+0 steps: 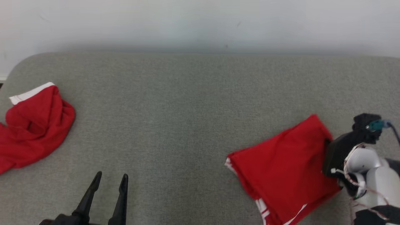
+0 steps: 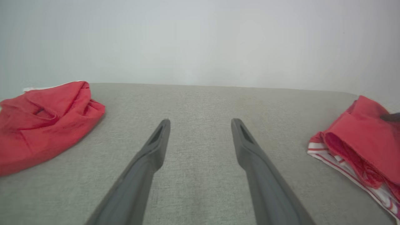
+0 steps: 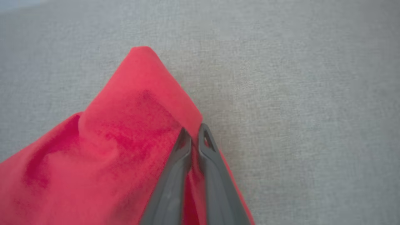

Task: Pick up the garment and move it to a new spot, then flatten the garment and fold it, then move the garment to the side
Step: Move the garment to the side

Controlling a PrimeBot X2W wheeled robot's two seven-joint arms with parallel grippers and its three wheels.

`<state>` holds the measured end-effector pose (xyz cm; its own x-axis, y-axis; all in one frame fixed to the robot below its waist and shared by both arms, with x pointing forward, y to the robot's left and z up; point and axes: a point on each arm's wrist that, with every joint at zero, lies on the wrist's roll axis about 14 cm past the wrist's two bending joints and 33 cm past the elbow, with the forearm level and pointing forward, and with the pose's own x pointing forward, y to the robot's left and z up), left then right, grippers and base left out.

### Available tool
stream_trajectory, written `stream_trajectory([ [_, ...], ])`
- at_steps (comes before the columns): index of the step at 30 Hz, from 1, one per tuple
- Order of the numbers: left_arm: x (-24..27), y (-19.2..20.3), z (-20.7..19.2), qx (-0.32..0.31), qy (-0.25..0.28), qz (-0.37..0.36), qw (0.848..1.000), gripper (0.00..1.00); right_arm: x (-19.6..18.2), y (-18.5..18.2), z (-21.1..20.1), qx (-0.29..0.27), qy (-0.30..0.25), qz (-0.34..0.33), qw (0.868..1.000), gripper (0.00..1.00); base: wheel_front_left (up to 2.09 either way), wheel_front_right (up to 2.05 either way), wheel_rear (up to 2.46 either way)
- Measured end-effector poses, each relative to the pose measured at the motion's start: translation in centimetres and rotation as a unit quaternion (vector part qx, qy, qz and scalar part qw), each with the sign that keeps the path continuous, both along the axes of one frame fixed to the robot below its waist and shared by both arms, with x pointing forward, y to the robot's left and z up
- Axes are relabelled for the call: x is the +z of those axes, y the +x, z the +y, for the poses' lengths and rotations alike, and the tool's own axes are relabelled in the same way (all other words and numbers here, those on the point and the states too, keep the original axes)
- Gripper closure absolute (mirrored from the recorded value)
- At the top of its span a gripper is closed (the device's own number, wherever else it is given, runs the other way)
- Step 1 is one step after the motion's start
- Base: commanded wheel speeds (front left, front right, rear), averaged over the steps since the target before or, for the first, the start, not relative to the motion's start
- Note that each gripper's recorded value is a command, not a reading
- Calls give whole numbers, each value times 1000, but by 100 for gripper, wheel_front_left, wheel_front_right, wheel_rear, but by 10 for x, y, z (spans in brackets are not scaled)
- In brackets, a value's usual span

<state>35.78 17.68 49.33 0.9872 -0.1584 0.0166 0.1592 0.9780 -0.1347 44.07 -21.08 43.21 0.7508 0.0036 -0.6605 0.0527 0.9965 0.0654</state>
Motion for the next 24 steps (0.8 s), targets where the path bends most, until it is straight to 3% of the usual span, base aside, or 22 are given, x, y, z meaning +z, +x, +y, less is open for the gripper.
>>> stream_trajectory([
  [6,-1,31,-26,-51,14,-7,999,0,10,22,-82,-86,-51,-24,995,100,0,0,0],
  [12,-10,59,-48,-108,38,-2,993,0,17,24,-161,-158,-118,-37,980,100,0,0,0],
  [21,-24,81,-94,-192,42,5,980,0,33,37,-206,-178,-196,-90,960,100,0,0,0],
  [24,-30,87,-115,-224,34,8,974,0,38,33,-227,-173,-252,-85,948,100,0,0,0],
])
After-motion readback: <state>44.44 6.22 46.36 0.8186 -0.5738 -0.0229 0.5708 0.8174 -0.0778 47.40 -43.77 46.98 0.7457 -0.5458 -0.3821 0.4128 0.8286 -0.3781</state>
